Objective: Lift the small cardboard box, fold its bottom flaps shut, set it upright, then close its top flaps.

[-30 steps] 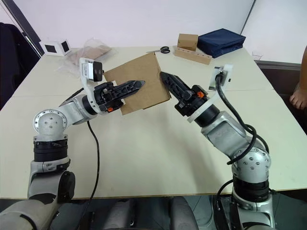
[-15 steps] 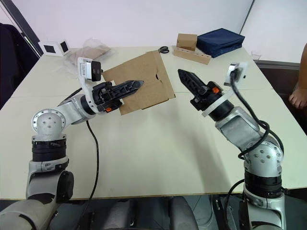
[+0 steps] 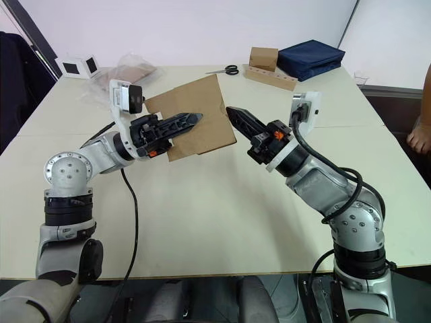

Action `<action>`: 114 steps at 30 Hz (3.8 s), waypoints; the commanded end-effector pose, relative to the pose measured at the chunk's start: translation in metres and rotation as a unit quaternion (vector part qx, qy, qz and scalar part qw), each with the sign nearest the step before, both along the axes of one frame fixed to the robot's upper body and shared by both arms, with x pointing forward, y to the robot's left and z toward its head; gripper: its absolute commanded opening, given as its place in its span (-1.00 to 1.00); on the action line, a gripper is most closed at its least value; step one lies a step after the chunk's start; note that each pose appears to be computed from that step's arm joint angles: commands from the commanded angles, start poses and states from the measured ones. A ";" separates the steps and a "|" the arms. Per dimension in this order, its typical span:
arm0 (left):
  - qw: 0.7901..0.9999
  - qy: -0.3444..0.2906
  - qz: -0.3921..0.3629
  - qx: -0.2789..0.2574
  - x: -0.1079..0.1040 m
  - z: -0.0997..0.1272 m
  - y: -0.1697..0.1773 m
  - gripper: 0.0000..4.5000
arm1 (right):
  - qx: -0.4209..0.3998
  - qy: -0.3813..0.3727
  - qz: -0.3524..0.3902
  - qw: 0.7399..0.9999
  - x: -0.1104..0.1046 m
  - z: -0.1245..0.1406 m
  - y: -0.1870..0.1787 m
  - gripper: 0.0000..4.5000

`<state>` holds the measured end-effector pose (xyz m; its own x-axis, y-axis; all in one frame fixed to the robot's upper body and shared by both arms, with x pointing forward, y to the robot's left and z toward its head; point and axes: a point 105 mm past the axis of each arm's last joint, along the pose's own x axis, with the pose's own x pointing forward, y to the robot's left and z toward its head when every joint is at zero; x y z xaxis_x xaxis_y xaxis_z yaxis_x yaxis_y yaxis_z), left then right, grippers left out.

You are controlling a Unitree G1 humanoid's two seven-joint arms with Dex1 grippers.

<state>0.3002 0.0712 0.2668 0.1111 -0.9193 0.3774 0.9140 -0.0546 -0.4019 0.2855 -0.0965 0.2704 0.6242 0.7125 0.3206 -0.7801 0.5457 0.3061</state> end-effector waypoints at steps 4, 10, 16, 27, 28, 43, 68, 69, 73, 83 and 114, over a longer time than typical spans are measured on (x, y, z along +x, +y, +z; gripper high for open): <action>0.999 -0.029 -0.013 0.001 -0.005 0.010 0.000 -1.00 | 0.008 -0.024 -0.028 0.999 0.001 0.016 -0.025 -0.97; 0.999 -0.029 -0.016 0.001 -0.005 0.010 -0.001 -1.00 | 0.007 -0.020 -0.022 1.000 0.000 0.013 -0.022 -0.97; 0.999 -0.031 -0.021 0.010 -0.002 0.008 -0.003 -1.00 | 0.007 -0.015 0.043 0.999 -0.016 0.005 0.019 -0.97; 0.994 -0.052 -0.064 0.072 -0.001 0.012 -0.006 -1.00 | -0.016 -0.029 0.021 0.999 -0.013 0.001 0.010 -0.97; 0.992 -0.059 -0.068 0.088 0.000 0.015 -0.004 -1.00 | -0.022 -0.032 0.010 0.999 -0.012 0.000 0.003 -0.97; 0.804 -0.217 -0.117 0.540 0.040 -0.019 0.001 -1.00 | -0.160 -0.039 -0.054 0.985 -0.020 -0.030 -0.044 -0.97; 0.607 -0.364 -0.213 0.674 0.028 -0.041 -0.029 0.58 | -0.149 -0.051 -0.064 0.985 -0.027 -0.037 -0.024 -1.00; 0.611 -0.365 -0.209 0.671 0.027 -0.034 -0.032 0.80 | -0.150 -0.050 -0.063 0.985 -0.027 -0.037 -0.024 -1.00; 0.620 -0.364 -0.192 0.668 0.026 -0.017 -0.035 0.97 | -0.152 -0.051 -0.060 0.985 -0.026 -0.037 -0.024 -1.00; 0.736 -0.326 -0.118 0.582 0.026 0.039 -0.016 0.97 | -0.159 -0.054 -0.048 0.985 -0.014 -0.038 -0.022 -1.00; 0.889 -0.137 0.323 0.296 0.068 -0.071 0.083 -0.96 | -0.291 -0.012 -0.108 0.951 0.040 -0.101 -0.005 -1.00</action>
<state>0.3684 0.1560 0.1876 0.6472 -0.7578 -0.0825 0.7600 0.6499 -0.0082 0.3251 -0.1062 0.1638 0.7727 0.6277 -0.0939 -0.6344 0.7687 -0.0814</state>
